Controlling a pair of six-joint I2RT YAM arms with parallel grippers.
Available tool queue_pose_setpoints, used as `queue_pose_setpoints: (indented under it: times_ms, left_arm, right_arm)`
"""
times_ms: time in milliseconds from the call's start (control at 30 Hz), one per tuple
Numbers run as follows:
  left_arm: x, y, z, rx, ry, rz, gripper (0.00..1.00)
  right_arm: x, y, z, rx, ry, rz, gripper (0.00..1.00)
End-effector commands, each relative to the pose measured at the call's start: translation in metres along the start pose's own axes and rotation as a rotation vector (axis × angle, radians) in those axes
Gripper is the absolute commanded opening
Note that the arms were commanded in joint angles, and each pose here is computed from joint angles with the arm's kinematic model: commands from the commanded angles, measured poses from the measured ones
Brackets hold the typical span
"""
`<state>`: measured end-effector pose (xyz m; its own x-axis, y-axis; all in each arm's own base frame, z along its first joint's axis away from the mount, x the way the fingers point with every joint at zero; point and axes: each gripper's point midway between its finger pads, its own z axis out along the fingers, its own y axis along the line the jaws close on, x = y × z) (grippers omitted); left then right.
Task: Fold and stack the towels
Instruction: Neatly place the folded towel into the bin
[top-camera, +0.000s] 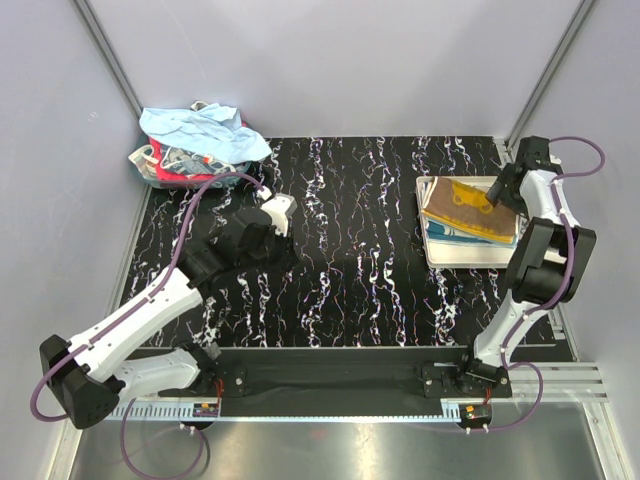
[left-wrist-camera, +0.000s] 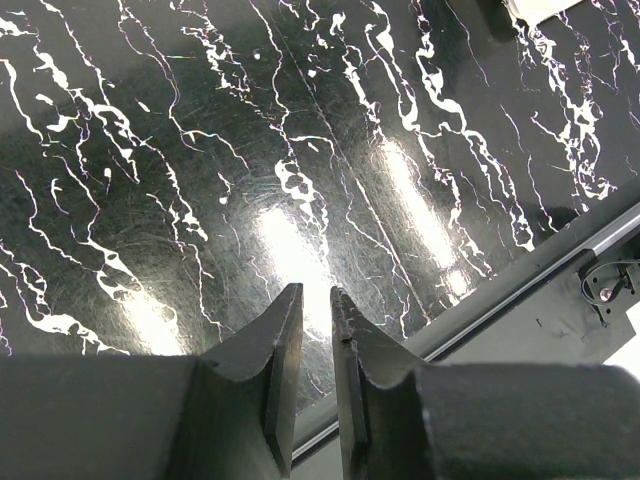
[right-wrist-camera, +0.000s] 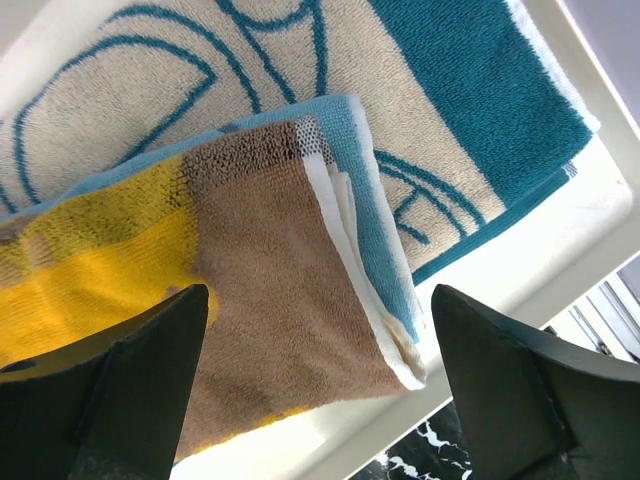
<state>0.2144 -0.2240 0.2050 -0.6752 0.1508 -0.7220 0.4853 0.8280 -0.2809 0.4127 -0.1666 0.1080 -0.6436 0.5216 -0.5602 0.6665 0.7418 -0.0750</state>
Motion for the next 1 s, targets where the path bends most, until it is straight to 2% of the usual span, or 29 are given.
queue_pose_setpoints:
  times_ms: [0,200,367,533,567,667,867,967]
  left_arm:
    - [-0.008,-0.003,0.003,0.015,-0.033,-0.002,0.22]
    - [-0.011,0.0,0.003,-0.002,-0.039,-0.003,0.23]
    - [-0.017,0.01,0.005,-0.068,-0.056,-0.007,0.23]
    - [-0.02,0.021,0.003,-0.136,-0.074,-0.024,0.23]
    - [-0.02,0.023,0.004,-0.145,-0.076,-0.03,0.23]
    - [-0.019,0.028,0.005,-0.171,-0.081,-0.046,0.23]
    - [-0.021,0.036,0.001,-0.217,-0.113,-0.072,0.24]
    - [-0.017,0.042,0.002,-0.246,-0.111,-0.081,0.24]
  right_arm:
    - [-0.028,-0.008,-0.04,-0.016,-0.11,0.06,1.0]
    - [-0.028,0.013,-0.088,-0.187,-0.185,0.122,1.0]
    - [-0.013,0.054,-0.137,-0.342,-0.294,0.082,1.0]
    - [0.032,0.115,-0.19,-0.508,-0.352,-0.036,1.0]
    - [0.05,0.142,-0.21,-0.588,-0.361,-0.087,1.0]
    - [0.096,0.183,-0.241,-0.729,-0.359,-0.165,1.0]
    - [0.144,0.21,-0.264,-0.905,-0.324,-0.205,1.0]
    - [0.151,0.208,-0.254,-0.874,-0.301,-0.211,1.0]
